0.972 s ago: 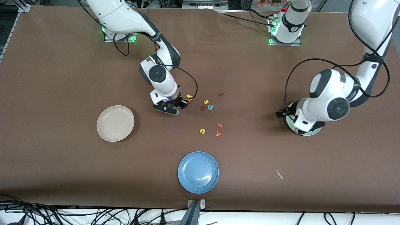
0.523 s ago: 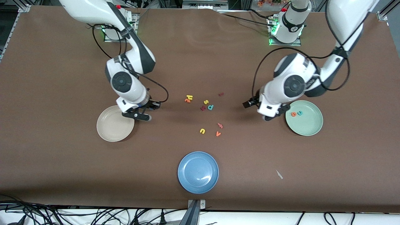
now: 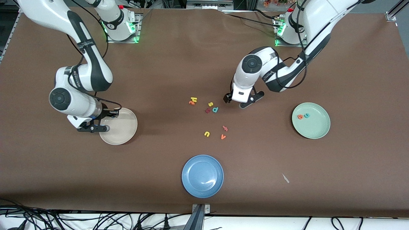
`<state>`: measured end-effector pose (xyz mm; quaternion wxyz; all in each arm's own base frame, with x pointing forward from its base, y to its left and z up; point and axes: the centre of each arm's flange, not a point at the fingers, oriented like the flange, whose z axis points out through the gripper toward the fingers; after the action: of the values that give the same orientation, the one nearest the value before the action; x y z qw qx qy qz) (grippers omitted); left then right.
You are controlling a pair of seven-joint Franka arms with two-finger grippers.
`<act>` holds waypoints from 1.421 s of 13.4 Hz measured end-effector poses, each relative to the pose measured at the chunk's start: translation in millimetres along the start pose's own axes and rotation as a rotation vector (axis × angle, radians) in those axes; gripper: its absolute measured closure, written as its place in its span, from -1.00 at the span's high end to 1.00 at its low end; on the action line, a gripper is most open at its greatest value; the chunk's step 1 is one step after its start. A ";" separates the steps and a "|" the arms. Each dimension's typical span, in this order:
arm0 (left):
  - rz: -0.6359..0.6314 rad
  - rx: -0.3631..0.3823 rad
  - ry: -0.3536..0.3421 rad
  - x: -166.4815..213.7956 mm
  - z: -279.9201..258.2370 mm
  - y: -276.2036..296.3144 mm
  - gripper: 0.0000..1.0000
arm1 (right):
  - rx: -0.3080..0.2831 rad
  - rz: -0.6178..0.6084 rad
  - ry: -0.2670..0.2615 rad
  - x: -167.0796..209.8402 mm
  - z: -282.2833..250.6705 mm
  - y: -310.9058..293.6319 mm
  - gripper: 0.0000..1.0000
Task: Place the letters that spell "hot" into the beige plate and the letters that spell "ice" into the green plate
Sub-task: 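Drop the blue o on the cream plate while the left gripper lowers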
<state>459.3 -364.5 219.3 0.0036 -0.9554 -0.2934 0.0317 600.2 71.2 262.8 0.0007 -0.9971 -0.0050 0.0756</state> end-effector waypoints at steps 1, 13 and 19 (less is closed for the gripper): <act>-0.009 0.007 0.018 -4.4 14.0 -0.3 0.97 | 0.000 -0.003 0.000 -0.3 0.1 -1.9 -0.10; -0.044 -0.035 -0.022 -48.3 43.5 15.7 0.68 | 0.047 0.173 0.025 -24.0 -4.9 -129.5 0.20; -0.057 -0.024 -0.025 -41.3 50.7 13.1 0.01 | 0.069 0.230 0.055 -35.6 -5.1 -173.7 0.27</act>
<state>429.3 -399.1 170.8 -0.0108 -0.9462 -0.3209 0.0401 564.0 244.5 273.6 0.0263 -0.9922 0.1122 0.0478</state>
